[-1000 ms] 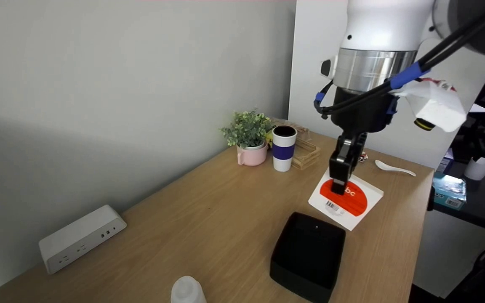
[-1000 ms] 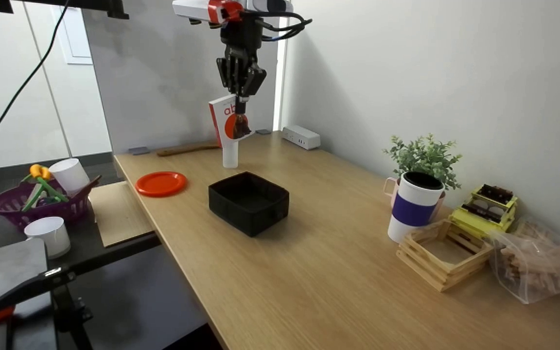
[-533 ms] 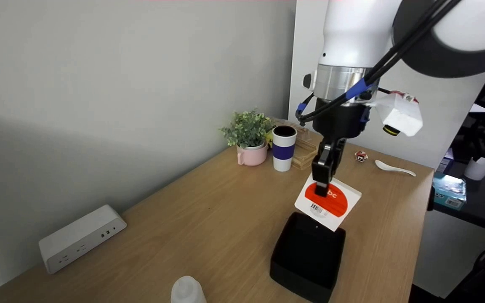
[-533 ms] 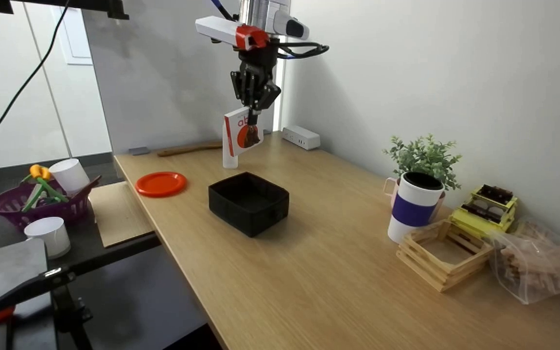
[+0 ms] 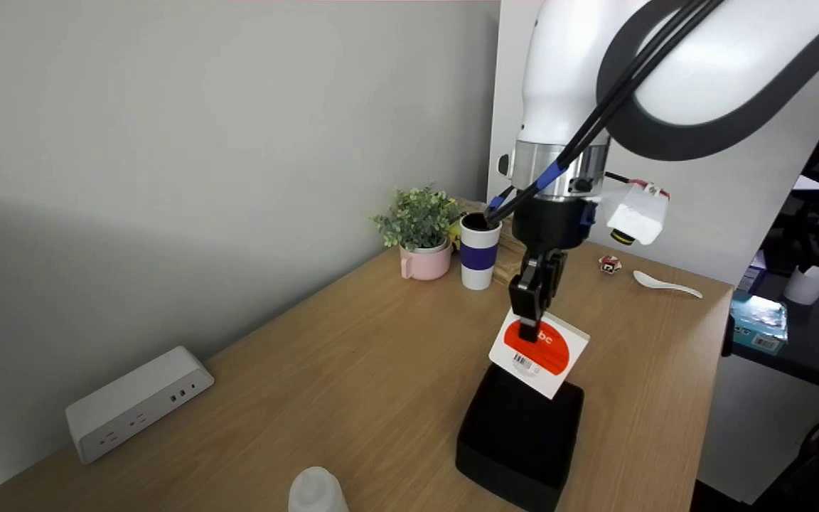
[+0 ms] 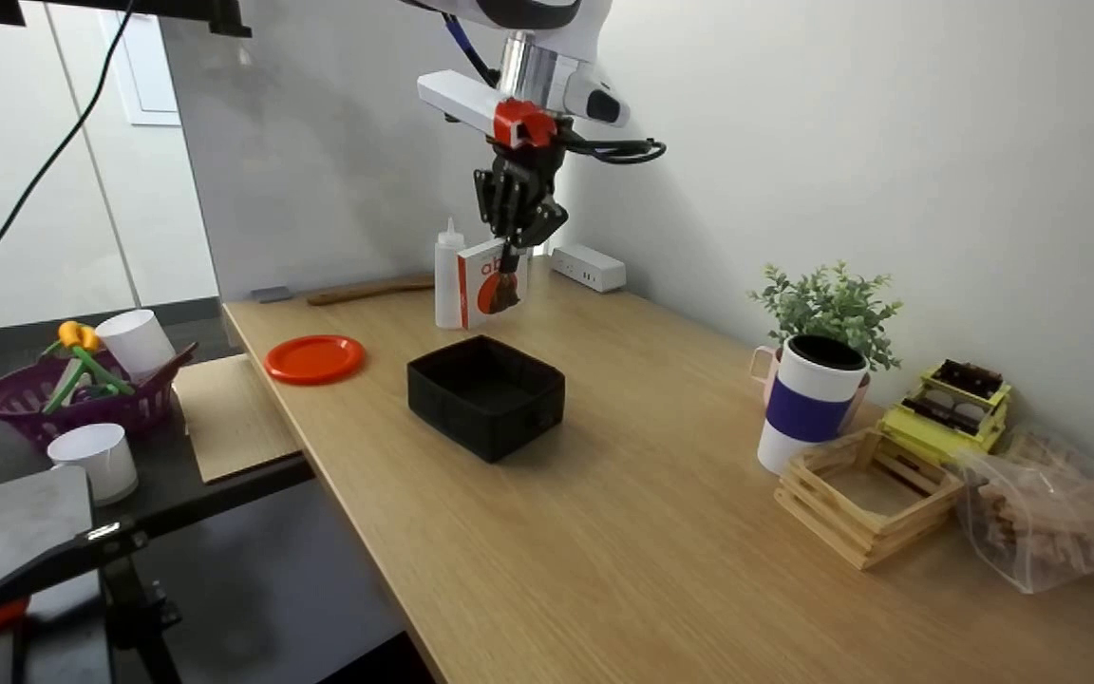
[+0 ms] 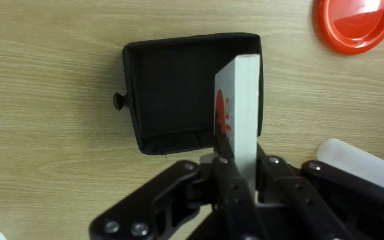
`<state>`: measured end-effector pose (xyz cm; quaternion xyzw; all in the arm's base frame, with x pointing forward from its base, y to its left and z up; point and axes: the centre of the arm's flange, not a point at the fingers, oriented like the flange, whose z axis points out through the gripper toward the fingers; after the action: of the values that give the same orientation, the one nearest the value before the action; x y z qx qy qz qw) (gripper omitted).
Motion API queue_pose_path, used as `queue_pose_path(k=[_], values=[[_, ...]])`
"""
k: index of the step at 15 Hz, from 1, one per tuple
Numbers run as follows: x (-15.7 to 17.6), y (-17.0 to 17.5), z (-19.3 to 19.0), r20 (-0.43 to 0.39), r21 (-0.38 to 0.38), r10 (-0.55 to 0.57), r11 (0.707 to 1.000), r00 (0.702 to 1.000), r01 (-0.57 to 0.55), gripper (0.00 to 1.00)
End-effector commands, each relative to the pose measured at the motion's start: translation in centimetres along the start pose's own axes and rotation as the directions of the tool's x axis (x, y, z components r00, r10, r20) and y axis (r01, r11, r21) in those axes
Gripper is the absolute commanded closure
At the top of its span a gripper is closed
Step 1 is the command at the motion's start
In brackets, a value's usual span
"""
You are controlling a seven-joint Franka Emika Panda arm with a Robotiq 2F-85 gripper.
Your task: Pick up the small white book from the table and put it in the black lunch box.
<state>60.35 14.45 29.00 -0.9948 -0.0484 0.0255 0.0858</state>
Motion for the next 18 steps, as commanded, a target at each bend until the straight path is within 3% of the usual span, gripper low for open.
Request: queue_pose_path(k=[1, 9, 18], values=[[1.7, 1.6, 1.2, 0.028, 0.043, 0.008, 0.999, 1.000, -0.009, 0.96], [3.2, 3.5, 3.6, 0.075, 0.073, 0.022, 0.997, 0.997, -0.027, 0.96], [2.0, 4.3, 5.1, 0.100, 0.112, 0.040, 0.992, 0.994, -0.051, 0.96]])
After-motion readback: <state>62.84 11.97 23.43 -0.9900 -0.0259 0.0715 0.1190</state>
